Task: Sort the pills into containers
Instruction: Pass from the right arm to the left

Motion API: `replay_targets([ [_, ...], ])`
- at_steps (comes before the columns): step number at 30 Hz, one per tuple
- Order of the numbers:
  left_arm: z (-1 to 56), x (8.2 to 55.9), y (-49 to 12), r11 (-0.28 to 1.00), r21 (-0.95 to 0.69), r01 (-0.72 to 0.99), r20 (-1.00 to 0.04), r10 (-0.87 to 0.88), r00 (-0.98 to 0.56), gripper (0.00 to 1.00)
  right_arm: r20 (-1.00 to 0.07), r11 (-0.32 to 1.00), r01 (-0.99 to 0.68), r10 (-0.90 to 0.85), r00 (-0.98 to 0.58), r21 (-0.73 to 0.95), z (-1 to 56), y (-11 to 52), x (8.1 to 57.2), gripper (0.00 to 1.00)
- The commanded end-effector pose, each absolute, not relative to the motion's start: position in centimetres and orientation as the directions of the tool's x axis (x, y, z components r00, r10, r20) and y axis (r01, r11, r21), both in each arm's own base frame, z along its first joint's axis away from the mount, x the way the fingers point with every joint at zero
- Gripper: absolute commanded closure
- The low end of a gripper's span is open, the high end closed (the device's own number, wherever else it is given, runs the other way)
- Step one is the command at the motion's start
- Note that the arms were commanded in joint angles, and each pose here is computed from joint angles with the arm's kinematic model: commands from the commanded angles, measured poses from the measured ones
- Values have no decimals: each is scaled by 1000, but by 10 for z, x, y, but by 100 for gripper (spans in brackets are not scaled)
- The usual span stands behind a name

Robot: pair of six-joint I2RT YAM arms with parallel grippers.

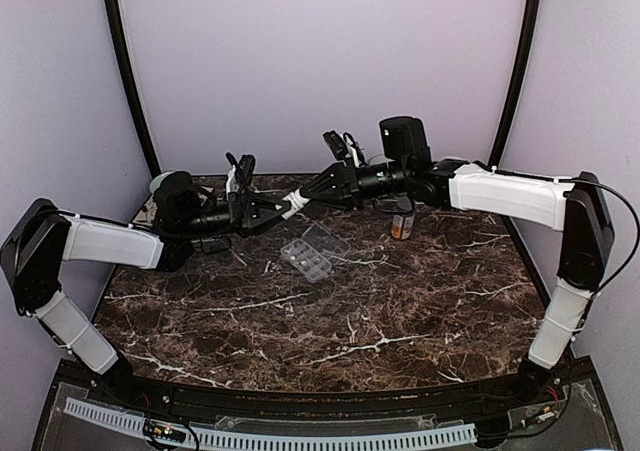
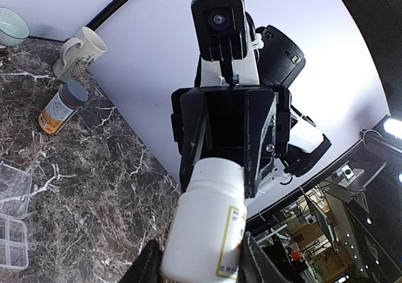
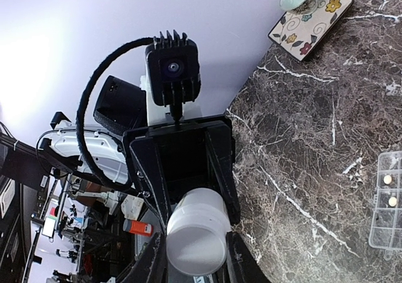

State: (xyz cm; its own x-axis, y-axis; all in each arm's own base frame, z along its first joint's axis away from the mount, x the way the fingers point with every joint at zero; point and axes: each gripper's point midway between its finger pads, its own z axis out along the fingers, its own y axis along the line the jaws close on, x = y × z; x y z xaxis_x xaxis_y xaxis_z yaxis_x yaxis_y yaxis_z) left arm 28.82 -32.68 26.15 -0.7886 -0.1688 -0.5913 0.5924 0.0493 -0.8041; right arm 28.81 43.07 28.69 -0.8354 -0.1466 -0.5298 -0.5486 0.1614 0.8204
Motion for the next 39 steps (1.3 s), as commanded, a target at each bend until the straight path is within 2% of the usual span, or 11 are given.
replay_targets([
  [1,282,285,-326,-6,-775,632,-622,-172,-764,74,-551,126,-565,-133,-824,815,289,430,291,98],
  [9,304,276,-333,-120,-768,630,-621,-106,-777,79,-630,53,-644,-159,-760,763,291,419,278,99],
  [19,339,259,-337,-332,-777,535,-570,11,-821,84,-813,-7,-830,-207,-544,557,305,402,255,100],
  [30,361,252,-336,-391,-763,515,-577,53,-815,85,-926,152,-960,-264,-269,236,299,378,261,100],
  [39,368,247,-336,-406,-764,502,-582,97,-808,86,-925,273,-962,-370,-83,-23,286,370,268,100],
])
